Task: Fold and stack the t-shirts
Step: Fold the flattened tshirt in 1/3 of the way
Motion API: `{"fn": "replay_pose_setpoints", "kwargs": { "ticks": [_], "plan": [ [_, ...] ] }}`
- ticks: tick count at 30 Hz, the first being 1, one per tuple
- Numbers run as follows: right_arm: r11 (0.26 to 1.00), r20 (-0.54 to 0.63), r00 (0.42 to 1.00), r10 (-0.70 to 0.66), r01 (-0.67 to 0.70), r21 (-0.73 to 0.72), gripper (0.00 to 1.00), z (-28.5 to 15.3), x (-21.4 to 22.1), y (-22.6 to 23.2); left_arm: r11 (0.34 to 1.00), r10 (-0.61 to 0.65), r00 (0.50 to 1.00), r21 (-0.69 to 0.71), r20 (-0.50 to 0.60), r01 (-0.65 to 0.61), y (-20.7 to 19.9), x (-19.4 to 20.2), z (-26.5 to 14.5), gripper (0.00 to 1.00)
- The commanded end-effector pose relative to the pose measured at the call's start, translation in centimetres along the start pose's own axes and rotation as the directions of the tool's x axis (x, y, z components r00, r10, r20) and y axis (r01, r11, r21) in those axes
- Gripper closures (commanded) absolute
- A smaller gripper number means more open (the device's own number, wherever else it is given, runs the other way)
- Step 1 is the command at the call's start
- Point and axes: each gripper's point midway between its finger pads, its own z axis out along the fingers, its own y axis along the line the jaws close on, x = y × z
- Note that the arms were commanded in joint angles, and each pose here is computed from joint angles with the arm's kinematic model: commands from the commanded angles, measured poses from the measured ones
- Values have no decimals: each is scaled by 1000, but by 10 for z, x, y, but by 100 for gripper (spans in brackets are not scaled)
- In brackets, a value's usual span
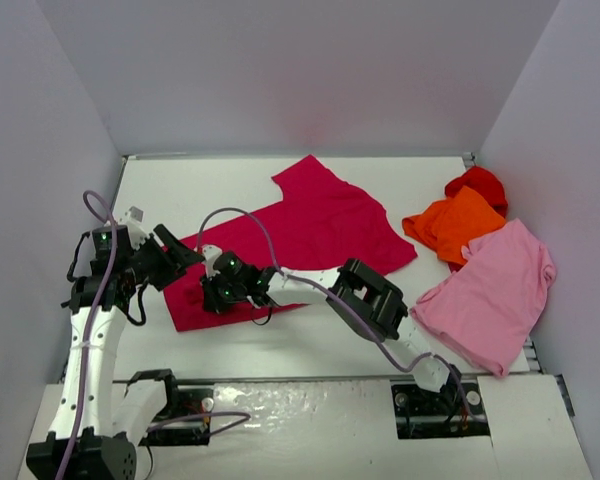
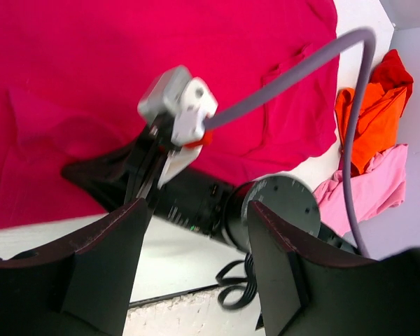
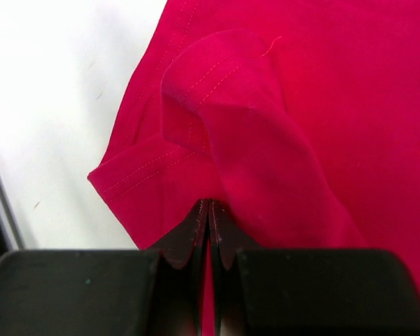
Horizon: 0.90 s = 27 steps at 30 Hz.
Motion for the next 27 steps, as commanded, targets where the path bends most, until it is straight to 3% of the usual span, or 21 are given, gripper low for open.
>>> {"fn": "replay_pose_setpoints", "kwargs": {
  "ticks": [1,8,17,27],
  "plan": [
    [1000,-204,979,24,-25,-6,100,-16,69,22,998,21,999,56,47,-24,-15,-13,-4,44],
    [995,-271,962,25,2,101,100,-43,105,4,998,16,999,61,43,-19,-14,-12,-1,44],
    [942,-226,968,106,-25,334,100,-109,114,-41,998,10,999,61,42,-13,-14,-14,3,44],
    [929,-196,973,122,-43,368,100,-130,109,-48,997,0,999,74,37,-3,-15,-15,8,44]
  ]
}}
